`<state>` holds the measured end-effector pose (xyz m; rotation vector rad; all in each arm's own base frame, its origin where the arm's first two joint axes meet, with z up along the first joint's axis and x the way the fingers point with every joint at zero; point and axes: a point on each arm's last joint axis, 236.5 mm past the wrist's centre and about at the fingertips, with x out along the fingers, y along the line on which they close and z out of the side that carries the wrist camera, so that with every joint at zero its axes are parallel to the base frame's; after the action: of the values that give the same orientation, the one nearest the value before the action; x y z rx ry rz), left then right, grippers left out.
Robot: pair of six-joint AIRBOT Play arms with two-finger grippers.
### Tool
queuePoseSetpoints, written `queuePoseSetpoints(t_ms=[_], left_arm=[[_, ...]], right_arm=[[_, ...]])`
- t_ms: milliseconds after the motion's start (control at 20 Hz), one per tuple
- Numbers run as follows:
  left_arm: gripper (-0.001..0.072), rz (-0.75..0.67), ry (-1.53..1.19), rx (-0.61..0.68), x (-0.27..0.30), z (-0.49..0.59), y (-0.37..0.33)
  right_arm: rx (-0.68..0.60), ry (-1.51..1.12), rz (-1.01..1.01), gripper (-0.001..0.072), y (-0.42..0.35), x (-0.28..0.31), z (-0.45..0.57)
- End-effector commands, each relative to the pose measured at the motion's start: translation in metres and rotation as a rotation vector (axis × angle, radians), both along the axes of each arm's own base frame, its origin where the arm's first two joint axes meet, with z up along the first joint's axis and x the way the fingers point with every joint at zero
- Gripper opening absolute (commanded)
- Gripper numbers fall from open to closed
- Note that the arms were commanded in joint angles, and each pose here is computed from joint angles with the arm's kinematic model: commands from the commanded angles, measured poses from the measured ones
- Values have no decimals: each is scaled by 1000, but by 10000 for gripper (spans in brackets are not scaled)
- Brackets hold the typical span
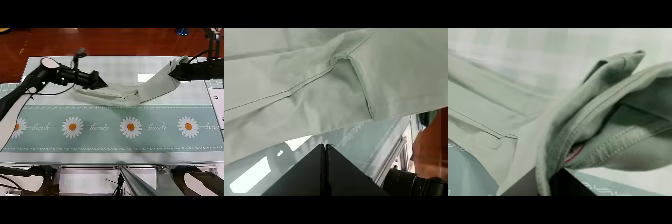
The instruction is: Fold the shirts.
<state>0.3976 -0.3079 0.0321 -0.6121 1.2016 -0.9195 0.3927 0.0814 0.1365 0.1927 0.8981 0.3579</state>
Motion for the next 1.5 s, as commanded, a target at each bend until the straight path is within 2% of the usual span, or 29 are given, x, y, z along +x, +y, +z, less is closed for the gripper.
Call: queuePoseSetpoints(t_ms=[0,200,500,650,750,900,1100,1300,1450], left_arm=[[34,-58,-3,1,-28,-4,-52],[34,-132,51,-43,-69,-13,-107],[34,-203,200,-97,-137,-51,-182],[32,-195,204,-121,-134,-56,-186],[31,-140,162,-138,-100,-44,-165],[31,-34,35,-133,-34,-5,-101],[31,145,-176,-139,31,86,19],[31,327,-370,-152,44,177,130],[31,380,-467,-142,25,220,172]], right_arm=[[-56,-53,-33,30,2,-31,34],[-80,-33,-26,30,8,-58,43],[-48,-37,-28,30,18,-70,52],[-46,-38,-28,30,18,-70,52],[-26,-47,-22,30,22,-68,55],[74,-103,-18,30,40,-55,70],[-1,-40,100,30,81,-47,33],[32,-38,162,30,148,-14,-9],[107,-41,193,30,208,4,-45]])
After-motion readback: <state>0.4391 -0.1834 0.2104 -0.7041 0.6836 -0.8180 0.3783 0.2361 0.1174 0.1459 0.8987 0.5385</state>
